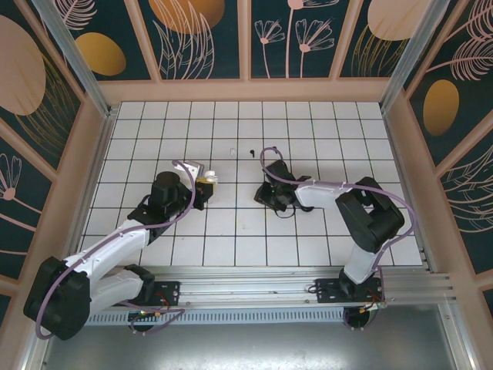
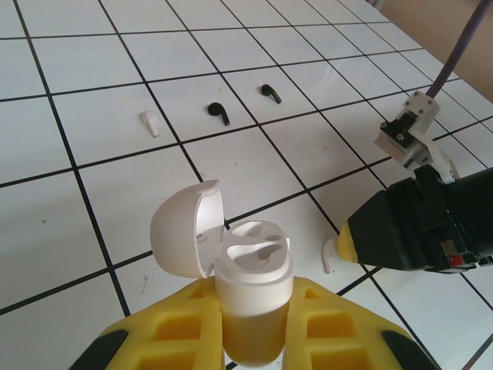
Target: Insert wireless bluetooth earbuds into charging case
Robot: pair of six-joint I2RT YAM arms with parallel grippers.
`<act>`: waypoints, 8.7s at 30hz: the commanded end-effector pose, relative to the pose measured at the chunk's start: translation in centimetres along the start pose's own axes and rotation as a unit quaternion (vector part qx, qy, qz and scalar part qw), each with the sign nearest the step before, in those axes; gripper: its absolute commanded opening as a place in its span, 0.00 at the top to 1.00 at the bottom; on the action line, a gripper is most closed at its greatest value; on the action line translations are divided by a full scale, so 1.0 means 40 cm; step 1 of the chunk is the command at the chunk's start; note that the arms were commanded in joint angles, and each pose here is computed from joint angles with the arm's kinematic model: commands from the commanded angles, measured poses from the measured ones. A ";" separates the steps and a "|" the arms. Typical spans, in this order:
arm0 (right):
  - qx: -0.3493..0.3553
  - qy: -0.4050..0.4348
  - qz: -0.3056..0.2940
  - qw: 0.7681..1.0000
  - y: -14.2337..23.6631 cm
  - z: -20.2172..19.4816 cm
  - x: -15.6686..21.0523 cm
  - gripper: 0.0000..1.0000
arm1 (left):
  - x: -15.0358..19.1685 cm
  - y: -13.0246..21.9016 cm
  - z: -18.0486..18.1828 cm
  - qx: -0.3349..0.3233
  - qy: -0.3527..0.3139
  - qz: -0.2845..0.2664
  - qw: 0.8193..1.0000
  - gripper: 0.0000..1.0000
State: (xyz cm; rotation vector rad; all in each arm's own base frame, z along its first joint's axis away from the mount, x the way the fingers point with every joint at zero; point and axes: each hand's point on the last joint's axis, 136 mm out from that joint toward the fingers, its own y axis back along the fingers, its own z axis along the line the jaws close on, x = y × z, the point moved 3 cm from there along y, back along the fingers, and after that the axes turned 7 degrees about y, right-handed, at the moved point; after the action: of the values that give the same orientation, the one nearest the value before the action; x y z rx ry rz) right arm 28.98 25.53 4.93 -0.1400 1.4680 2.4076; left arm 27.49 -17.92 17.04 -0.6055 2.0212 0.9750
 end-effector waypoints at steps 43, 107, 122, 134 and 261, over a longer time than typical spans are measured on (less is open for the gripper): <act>0.338 0.166 -0.013 0.926 0.112 -0.091 -0.113 0.87 | 0.021 -0.031 -0.021 0.042 -0.024 0.013 0.999 0.89; -0.152 0.343 -0.311 0.873 0.566 0.433 -0.039 0.94 | -0.168 0.068 -0.267 0.304 -0.095 -0.116 0.941 0.87; -0.100 0.191 -0.280 0.936 0.540 0.222 -0.180 0.89 | -0.151 0.019 -0.163 0.159 -0.066 -0.096 0.980 0.87; 0.026 0.010 -0.188 0.982 0.387 -0.152 -0.371 0.77 | -0.138 -0.019 -0.152 0.154 -0.062 -0.077 0.983 0.87; 0.112 0.082 0.111 0.984 0.095 -0.069 -0.019 0.95 | -0.059 -0.021 -0.125 0.152 -0.040 -0.051 0.986 0.87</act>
State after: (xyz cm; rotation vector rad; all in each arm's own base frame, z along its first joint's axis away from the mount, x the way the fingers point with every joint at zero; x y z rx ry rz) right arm 27.53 22.08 5.11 -0.1305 1.8777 2.5036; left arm 27.48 -22.33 20.23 -0.4772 2.0001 0.6142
